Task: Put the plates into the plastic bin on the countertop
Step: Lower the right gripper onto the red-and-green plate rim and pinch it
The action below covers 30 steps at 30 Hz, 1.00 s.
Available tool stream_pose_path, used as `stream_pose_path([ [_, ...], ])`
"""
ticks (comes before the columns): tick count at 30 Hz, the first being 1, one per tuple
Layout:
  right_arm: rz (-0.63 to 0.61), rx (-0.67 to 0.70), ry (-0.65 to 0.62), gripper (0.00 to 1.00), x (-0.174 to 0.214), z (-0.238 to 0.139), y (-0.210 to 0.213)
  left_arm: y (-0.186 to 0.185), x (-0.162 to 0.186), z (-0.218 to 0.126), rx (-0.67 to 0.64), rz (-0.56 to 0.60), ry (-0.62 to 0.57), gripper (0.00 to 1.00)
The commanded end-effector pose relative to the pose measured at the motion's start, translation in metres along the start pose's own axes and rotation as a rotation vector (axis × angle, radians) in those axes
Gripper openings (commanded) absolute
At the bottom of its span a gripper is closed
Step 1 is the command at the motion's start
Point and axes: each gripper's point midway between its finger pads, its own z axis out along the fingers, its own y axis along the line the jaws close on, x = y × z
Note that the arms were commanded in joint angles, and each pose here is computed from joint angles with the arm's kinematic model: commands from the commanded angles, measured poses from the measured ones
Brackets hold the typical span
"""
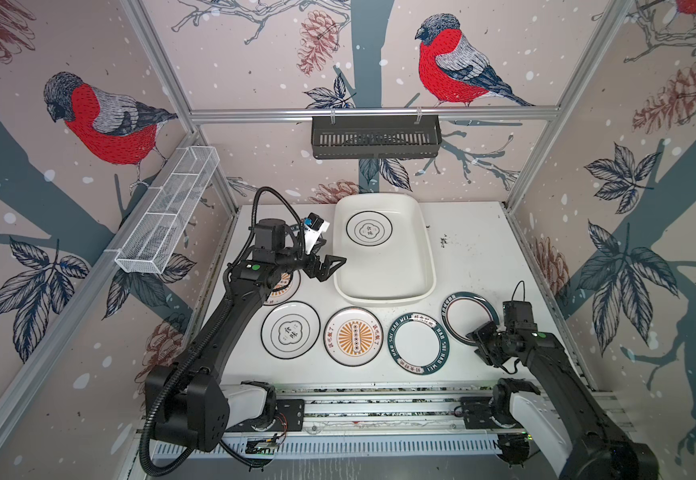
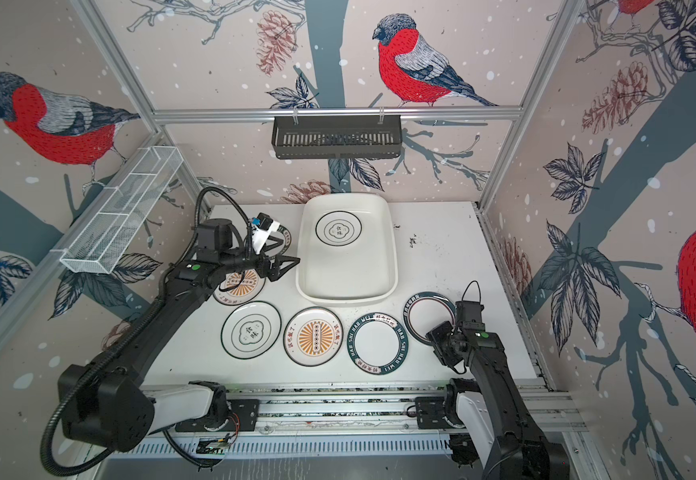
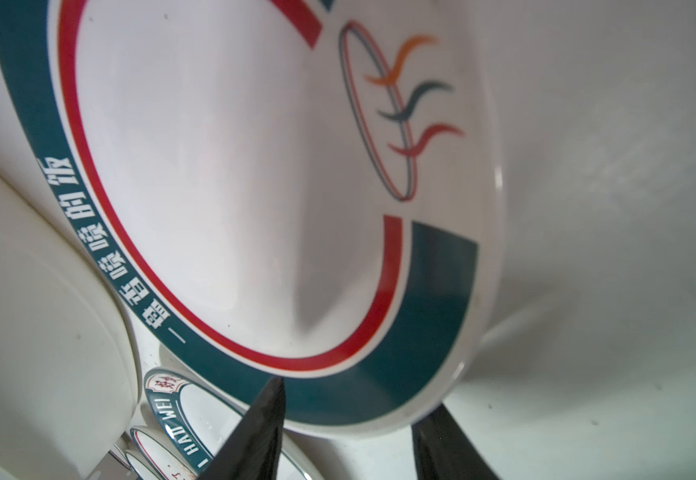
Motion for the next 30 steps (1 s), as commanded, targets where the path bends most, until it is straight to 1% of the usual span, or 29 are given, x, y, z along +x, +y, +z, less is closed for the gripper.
stream_pose_path([
  [1,0.016,-0.035,-0.031,0.48,-0.006,0.003,0.004,-0.002,-0.006,0.001,0.011,0.017,-0.024,0.97],
  [6,0.024,-0.061,-0.056,0.45,-0.01,0.005,0.006,-0.002,-0.007,0.0,0.004,0.021,-0.026,0.97],
  [13,0.046,-0.113,-0.112,0.43,-0.019,0.007,0.008,0.0,-0.007,0.001,-0.001,0.022,-0.031,0.97],
  [22,0.089,-0.152,-0.122,0.4,-0.018,0.021,-0.002,0.002,-0.006,0.002,-0.01,0.019,-0.034,0.97],
  [30,0.118,-0.177,-0.145,0.36,-0.02,0.029,-0.009,0.003,-0.004,0.004,-0.015,0.018,-0.036,0.97],
])
